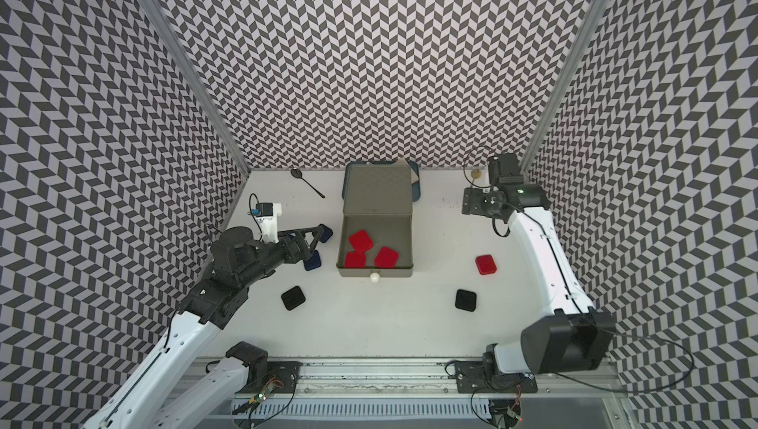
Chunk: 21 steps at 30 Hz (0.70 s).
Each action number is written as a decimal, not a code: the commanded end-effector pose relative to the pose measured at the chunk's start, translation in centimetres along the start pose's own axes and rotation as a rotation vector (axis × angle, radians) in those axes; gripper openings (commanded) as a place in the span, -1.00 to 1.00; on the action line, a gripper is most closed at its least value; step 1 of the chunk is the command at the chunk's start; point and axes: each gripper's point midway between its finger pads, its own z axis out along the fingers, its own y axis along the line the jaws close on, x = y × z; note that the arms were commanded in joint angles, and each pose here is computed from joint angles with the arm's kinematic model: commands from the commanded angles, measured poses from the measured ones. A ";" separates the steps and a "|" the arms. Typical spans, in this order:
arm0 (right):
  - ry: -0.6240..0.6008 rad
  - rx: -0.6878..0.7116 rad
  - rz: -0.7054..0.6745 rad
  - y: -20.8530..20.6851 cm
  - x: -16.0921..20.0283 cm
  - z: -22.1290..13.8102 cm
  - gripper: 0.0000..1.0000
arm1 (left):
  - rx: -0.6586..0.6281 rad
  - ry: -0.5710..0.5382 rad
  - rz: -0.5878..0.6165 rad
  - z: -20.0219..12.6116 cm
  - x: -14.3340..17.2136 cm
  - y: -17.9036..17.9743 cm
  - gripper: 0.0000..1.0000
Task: Place the brooch boxes into the drawer by color
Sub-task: Place the brooch box in the drawer, then pick up the brooch box from the center of the board.
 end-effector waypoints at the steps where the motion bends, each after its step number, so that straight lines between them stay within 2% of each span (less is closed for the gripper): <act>1: 0.048 0.055 0.051 -1.6 0.5 3.4 0.76 | 0.103 -0.013 0.061 -0.3 -1.4 -2.4 0.87; 4: 0.196 0.025 0.095 -2.9 2.6 6.8 0.75 | 0.112 -0.002 0.087 -0.1 -1.4 -2.6 0.87; 12: 0.391 0.065 0.124 -5.1 8.4 12.3 0.76 | 0.122 0.013 0.130 0.3 -0.9 -2.6 0.88; 16: 0.405 0.121 0.126 -6.2 8.7 12.6 0.76 | 0.112 0.005 0.137 0.2 -0.9 -2.3 0.88; 21: 0.480 0.137 0.138 -6.7 12.0 13.9 0.76 | 0.119 0.005 0.156 0.4 -0.8 -2.3 0.89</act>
